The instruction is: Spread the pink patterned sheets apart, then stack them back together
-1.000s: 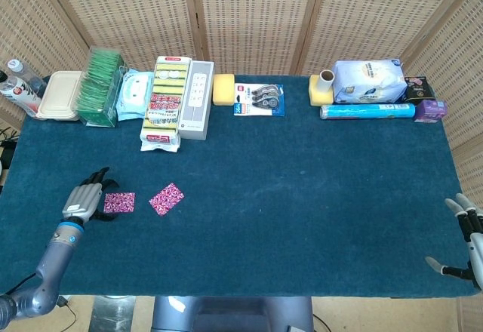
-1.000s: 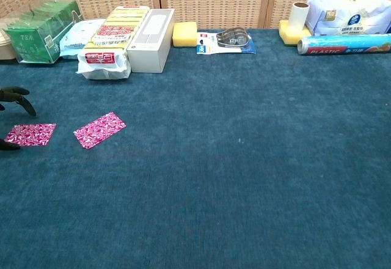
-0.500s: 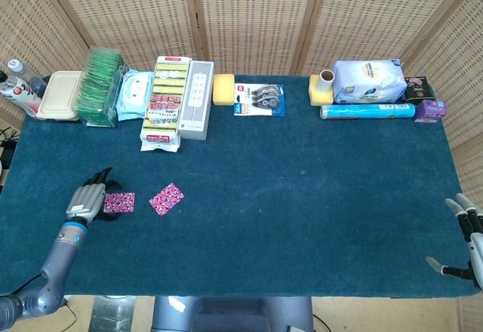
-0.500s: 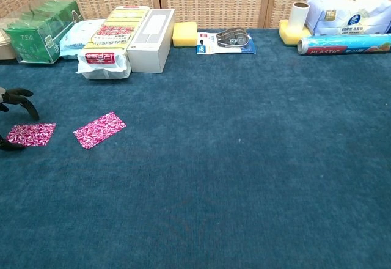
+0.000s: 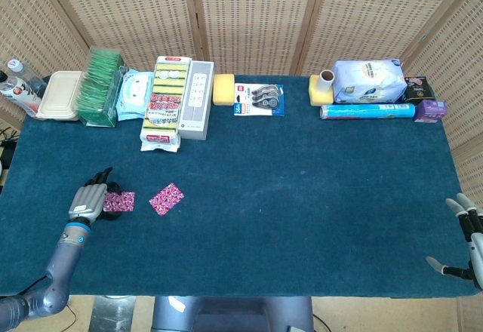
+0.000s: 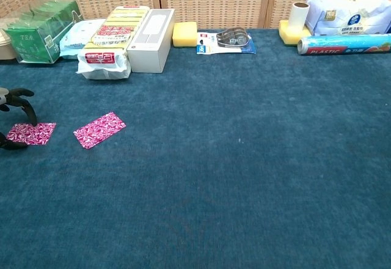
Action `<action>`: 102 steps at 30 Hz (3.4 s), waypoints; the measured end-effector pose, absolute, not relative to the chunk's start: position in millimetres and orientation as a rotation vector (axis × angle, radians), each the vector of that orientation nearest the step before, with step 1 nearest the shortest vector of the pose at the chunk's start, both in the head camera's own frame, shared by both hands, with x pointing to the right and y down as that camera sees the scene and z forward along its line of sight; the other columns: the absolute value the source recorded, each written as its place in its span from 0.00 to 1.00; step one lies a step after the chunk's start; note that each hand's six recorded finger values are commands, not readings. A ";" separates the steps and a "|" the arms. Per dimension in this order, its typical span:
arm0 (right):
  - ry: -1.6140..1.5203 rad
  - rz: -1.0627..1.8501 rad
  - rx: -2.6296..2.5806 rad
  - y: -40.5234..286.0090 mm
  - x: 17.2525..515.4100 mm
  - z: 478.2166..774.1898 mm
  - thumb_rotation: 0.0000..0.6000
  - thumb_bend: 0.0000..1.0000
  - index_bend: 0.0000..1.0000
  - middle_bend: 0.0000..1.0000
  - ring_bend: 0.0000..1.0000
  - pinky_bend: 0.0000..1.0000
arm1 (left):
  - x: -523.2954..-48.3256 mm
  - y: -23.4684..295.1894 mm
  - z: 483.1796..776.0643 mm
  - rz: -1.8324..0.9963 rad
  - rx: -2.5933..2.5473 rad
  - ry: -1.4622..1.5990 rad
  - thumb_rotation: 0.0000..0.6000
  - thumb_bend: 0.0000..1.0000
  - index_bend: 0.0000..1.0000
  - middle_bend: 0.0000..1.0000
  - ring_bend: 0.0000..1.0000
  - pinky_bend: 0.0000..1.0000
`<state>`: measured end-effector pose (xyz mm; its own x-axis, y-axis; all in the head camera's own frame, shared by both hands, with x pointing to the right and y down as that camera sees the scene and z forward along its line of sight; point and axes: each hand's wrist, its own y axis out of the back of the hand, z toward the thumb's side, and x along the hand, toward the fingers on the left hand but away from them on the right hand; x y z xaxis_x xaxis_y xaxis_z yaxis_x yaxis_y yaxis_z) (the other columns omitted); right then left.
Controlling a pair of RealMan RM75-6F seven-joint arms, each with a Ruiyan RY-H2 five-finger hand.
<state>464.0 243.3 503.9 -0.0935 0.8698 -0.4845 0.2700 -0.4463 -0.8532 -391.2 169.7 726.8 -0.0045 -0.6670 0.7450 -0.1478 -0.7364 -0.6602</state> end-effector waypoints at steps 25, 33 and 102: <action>-1.243 1.575 -1.685 243.3 463.7 503.9 1.00 0.00 0.07 0.00 0.00 0.00 | -396.1 162.8 716.6 -1.790 -1.854 0.817 1.00 0.17 0.40 0.00 0.00 0.11; -1.247 1.577 -1.683 243.9 465.7 503.3 1.00 0.00 0.07 0.00 0.00 0.00 | -403.1 160.3 717.6 -1.811 -1.820 0.771 1.00 0.16 0.40 0.00 0.00 0.11; -1.254 1.573 -1.681 242.9 465.2 502.4 1.00 0.00 0.07 0.00 0.00 0.00 | -387.2 157.5 728.0 -1.878 -1.798 0.707 1.00 0.22 0.36 0.00 0.00 0.11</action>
<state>465.2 242.9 502.4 -0.0998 0.8713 -0.4806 0.2747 -0.4401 -0.8549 -387.2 157.5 728.0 -0.0548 -0.6345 0.7710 -0.0316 -0.7706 -0.6365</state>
